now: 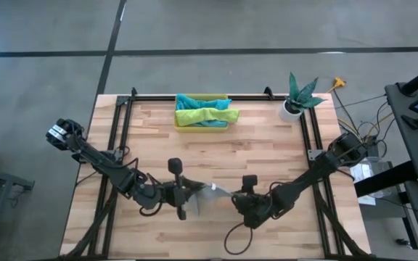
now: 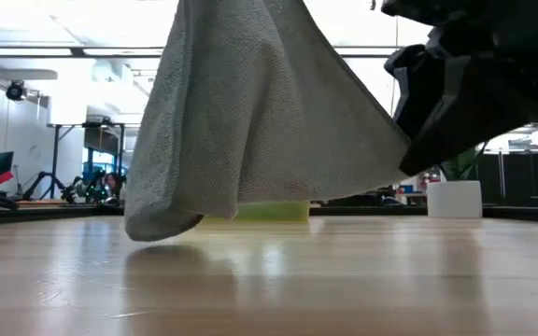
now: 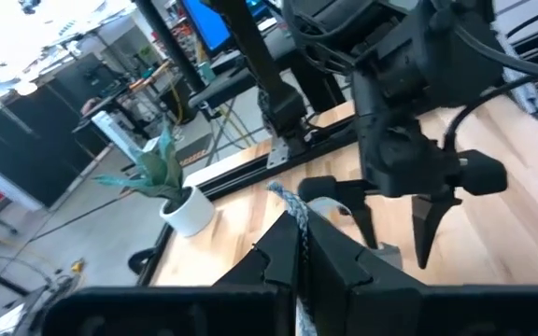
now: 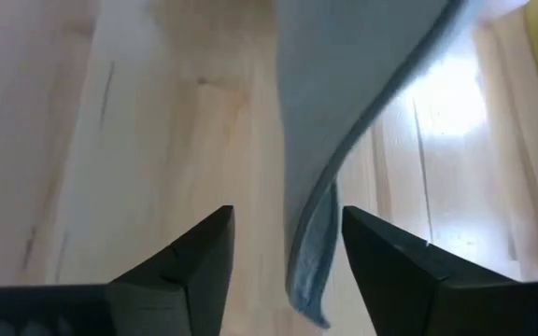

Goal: Roll microfiber towels into tight, uniform cylinder then place into a basket
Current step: Roll the gray towel

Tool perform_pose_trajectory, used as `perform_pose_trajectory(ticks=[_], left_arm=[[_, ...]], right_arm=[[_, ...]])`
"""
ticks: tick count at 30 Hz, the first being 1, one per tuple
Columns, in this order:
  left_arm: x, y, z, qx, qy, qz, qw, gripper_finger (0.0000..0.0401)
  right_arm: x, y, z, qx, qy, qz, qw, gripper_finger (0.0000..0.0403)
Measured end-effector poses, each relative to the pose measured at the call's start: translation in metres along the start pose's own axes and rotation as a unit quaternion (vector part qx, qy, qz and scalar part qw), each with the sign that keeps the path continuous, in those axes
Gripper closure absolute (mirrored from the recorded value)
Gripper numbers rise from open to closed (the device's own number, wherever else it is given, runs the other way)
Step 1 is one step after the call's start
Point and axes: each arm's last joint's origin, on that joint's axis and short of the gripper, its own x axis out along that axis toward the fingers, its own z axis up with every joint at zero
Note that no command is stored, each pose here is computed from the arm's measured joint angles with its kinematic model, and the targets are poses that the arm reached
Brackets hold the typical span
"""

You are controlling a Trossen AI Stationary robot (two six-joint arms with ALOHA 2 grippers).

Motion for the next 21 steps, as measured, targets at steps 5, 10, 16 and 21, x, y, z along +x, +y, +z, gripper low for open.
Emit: perform_pose_trajectory(ticks=[5, 10, 16, 21], left_arm=[[-0.0047, -0.0009, 0.0016, 0.0, 0.0, 0.01, 1.0, 0.0401], [-0.0086, -0.0004, 0.0012, 0.0, -0.003, 0.007, 1.0, 0.0401], [-0.0098, 0.0004, 0.0011, 0.001, -0.002, 0.006, 1.0, 0.0401], [-0.0098, 0.0001, 0.0, 0.003, 0.002, 0.007, 1.0, 0.0401]], right_arm=[[0.0056, 0.0016, -0.0036, -0.034, 0.012, 0.003, 0.999, 0.0242], [0.0067, 0.0016, -0.0068, -0.062, 0.02, 0.001, 0.998, 0.0283], [0.0068, 0.0012, -0.0075, -0.065, 0.022, 0.0, 0.998, 0.0322], [0.0068, 0.0013, -0.0075, -0.069, 0.022, 0.0, 0.997, 0.0345]])
